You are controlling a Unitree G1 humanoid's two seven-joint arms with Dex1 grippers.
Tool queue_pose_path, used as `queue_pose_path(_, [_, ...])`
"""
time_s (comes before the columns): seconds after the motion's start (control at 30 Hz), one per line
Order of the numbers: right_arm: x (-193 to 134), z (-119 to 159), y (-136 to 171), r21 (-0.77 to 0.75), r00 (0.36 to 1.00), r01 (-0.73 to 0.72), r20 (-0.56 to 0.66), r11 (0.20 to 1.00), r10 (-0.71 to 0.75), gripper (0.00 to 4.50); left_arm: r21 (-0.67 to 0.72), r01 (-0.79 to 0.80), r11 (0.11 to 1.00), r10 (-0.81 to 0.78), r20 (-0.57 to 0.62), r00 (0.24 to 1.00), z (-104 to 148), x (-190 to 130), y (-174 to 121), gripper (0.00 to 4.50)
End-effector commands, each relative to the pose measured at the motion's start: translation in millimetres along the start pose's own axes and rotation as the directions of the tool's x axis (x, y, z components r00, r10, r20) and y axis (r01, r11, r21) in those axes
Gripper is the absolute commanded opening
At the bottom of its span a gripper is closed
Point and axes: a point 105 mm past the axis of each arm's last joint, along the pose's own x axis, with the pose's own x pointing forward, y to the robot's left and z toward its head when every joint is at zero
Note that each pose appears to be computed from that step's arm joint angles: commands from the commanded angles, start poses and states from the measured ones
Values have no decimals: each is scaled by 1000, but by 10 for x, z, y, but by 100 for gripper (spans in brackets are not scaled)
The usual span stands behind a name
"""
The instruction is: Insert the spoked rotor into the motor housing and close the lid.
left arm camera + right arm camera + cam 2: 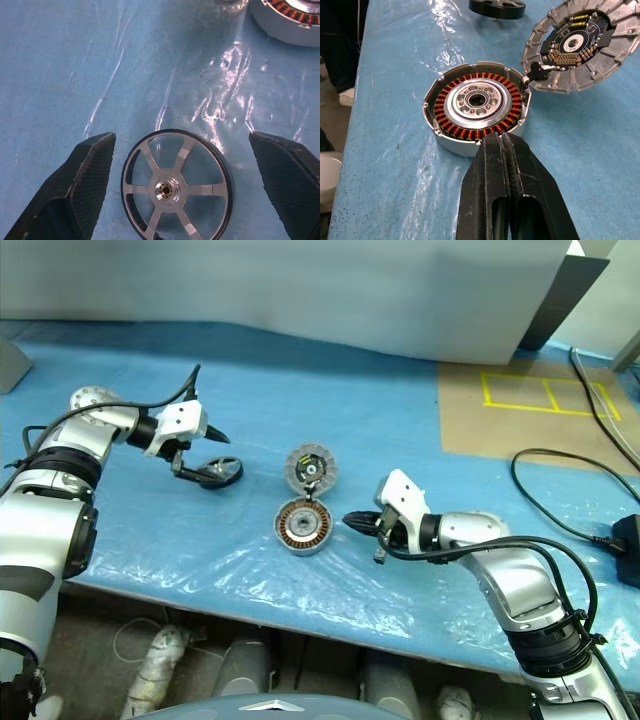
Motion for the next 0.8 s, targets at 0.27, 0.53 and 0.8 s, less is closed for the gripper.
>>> queue_pose_path(0.27, [32, 54, 61, -31, 1000, -10, 15, 999, 11, 4, 70, -97, 993, 105, -126, 986, -116, -9, 110, 450])
queue_pose_path(0.53, [19, 23, 30, -19, 1000, 19, 12, 1000, -19, 4, 104, -55, 993, 75, -207, 975, -295, 132, -9, 450])
queue_pose_path(0.8, [24, 4, 24, -18, 999, 32, 8, 999, -32, 0, 69, 23, 997, -7, -232, 973, -421, 232, -176, 383])
